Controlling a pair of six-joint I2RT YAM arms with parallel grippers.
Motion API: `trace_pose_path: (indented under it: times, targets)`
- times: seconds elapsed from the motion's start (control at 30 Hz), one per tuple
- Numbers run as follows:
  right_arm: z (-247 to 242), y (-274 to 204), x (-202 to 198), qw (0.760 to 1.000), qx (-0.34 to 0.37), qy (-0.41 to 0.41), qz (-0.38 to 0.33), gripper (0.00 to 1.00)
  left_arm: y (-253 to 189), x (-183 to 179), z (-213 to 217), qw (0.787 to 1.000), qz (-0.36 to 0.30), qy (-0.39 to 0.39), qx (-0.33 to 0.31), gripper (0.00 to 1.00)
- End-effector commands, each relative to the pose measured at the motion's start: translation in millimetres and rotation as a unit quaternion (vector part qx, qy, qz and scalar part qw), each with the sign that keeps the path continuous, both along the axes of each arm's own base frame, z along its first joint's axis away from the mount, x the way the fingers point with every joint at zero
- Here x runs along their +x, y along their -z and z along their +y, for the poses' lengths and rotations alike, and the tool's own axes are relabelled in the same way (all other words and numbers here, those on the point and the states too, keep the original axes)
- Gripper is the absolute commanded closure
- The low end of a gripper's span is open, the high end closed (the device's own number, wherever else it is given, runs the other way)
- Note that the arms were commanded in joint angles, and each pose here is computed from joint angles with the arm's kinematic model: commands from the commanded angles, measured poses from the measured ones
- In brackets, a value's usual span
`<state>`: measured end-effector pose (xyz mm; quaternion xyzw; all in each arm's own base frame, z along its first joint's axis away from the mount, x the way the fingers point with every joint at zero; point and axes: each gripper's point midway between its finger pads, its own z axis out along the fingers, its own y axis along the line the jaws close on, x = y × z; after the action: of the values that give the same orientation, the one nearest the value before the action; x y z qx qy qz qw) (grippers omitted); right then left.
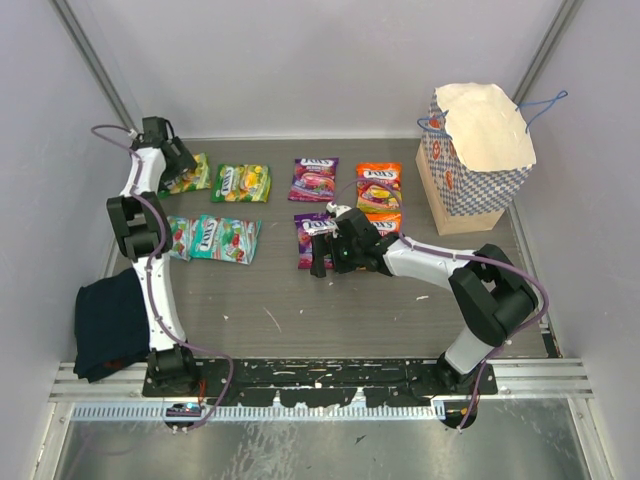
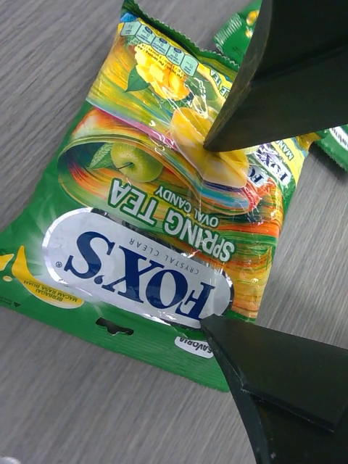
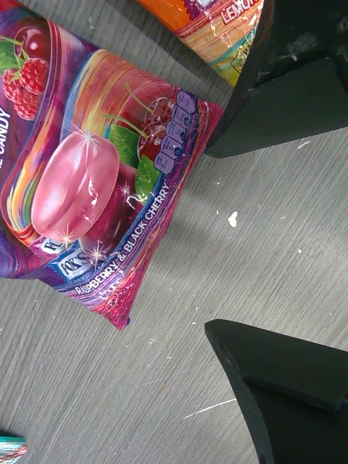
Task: Take the snacks out of the paper bag
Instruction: Adjust the snack at the center of the board.
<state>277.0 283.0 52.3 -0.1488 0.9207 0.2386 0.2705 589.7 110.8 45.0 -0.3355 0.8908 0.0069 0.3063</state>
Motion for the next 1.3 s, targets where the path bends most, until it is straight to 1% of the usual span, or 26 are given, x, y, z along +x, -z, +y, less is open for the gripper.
trace_pose_path:
  times: [0.0,0.03,0.1,0.3,0.37,0.5,0.63,0.77,0.87,0.93,1.07,1.27]
  targets:
    - [7.1,-25.3,10.0,0.999,0.023,-0.002,-0.033,0.00,14.8,-10.3,11.0,0.994,0.038,0.079,0.066,0.02]
    - [7.6,-25.1,9.8,0.999,0.024,-0.002,-0.032,0.00,15.4,-10.3,9.5,0.992,0.036,0.101,0.069,0.02]
    - [8.0,-24.7,9.6,0.999,0.024,-0.003,-0.032,0.00,11.6,-6.5,2.7,0.989,0.020,0.140,0.049,0.02]
    - [6.8,-24.4,11.4,0.999,0.020,-0.001,-0.034,0.00,-14.3,0.7,9.6,0.980,0.005,0.182,0.082,0.02]
    - [6.5,-24.5,11.8,0.999,0.019,-0.001,-0.034,0.00,-16.0,-0.7,10.2,0.974,0.010,0.204,0.093,0.02]
    - [8.1,-23.1,10.8,0.999,0.021,-0.004,-0.030,0.00,-1.6,-12.7,3.4,0.959,0.042,0.262,0.101,0.02]
    - [10.0,-23.1,9.6,0.999,0.025,-0.007,-0.027,0.00,6.7,-21.8,6.3,0.946,0.062,0.293,0.121,0.02]
    - [9.0,-25.1,9.8,0.999,0.025,-0.006,-0.030,0.00,7.2,-26.2,15.5,0.929,0.083,0.324,0.157,0.02]
    - [8.4,-25.6,9.9,0.999,0.024,-0.005,-0.032,0.00,5.0,-26.7,22.7,0.915,0.086,0.343,0.197,0.02]
    - [8.2,-25.3,9.8,0.999,0.024,-0.005,-0.032,0.00,6.1,-29.3,24.1,0.899,0.089,0.368,0.218,0.02]
    - [8.8,-24.4,9.1,0.999,0.024,-0.007,-0.030,0.00,6.8,-33.0,22.7,0.881,0.085,0.400,0.237,0.02]
    - [9.2,-24.2,9.4,0.999,0.024,-0.007,-0.030,0.00,6.4,-35.3,15.5,0.856,0.059,0.446,0.257,0.02]
